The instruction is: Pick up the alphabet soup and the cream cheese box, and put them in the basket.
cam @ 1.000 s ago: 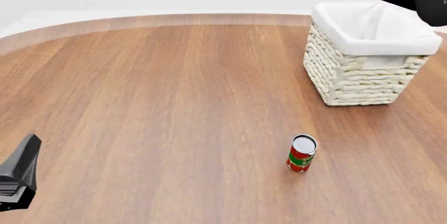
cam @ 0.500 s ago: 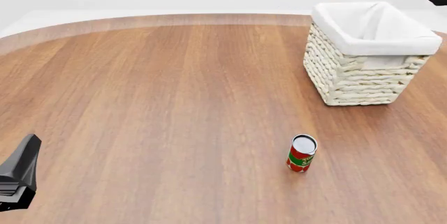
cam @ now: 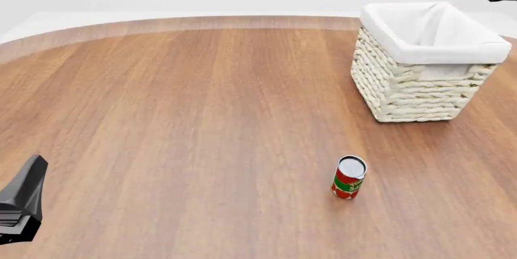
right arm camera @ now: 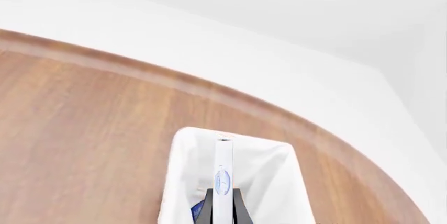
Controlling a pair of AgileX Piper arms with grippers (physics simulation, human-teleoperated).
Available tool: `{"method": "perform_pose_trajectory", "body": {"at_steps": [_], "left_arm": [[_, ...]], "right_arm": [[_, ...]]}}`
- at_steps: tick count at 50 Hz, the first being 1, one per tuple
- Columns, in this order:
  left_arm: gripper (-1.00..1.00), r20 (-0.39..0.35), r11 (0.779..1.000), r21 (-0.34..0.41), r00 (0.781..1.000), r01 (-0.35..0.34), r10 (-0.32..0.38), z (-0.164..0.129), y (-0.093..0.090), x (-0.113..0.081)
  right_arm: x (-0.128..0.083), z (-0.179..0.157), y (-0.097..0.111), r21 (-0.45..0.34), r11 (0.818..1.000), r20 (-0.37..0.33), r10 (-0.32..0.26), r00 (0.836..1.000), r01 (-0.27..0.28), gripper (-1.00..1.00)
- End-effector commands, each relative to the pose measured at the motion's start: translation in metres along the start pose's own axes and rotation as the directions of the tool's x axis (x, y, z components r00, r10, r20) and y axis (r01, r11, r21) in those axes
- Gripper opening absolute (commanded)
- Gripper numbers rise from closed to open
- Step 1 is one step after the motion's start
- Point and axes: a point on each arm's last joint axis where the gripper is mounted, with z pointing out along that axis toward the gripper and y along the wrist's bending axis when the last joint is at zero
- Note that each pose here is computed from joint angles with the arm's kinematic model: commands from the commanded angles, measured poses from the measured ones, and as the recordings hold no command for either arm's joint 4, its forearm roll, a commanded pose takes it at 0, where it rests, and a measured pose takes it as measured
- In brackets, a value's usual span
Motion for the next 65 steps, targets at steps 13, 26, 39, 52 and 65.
{"method": "perform_pose_trajectory", "body": {"at_steps": [13,26,39,52,65], "left_arm": [[1.00,0.000,1.000,0.000,1.000,0.000,0.000,0.000,0.000,0.000],[1.00,0.000,1.000,0.000,1.000,0.000,0.000,0.000,0.000,0.000],[1.00,0.000,1.000,0.000,1.000,0.000,0.000,0.000,0.000,0.000],[1.00,0.000,1.000,0.000,1.000,0.000,0.000,0.000,0.000,0.000],[1.00,0.000,1.000,0.000,1.000,0.000,0.000,0.000,0.000,0.000]], "right_arm": [[0.029,0.040,-0.015,0.025,1.000,-0.081,0.012,0.997,-0.010,-1.00],[0.055,0.057,-0.016,0.022,1.000,-0.138,-0.004,0.990,0.007,-1.00],[0.072,0.073,-0.018,0.019,1.000,-0.176,-0.010,0.984,0.013,-1.00],[0.083,0.082,-0.016,0.011,1.000,-0.200,-0.019,0.980,0.022,-1.00],[0.092,0.088,-0.020,0.016,0.999,-0.219,-0.024,0.975,0.028,-1.00]]}}
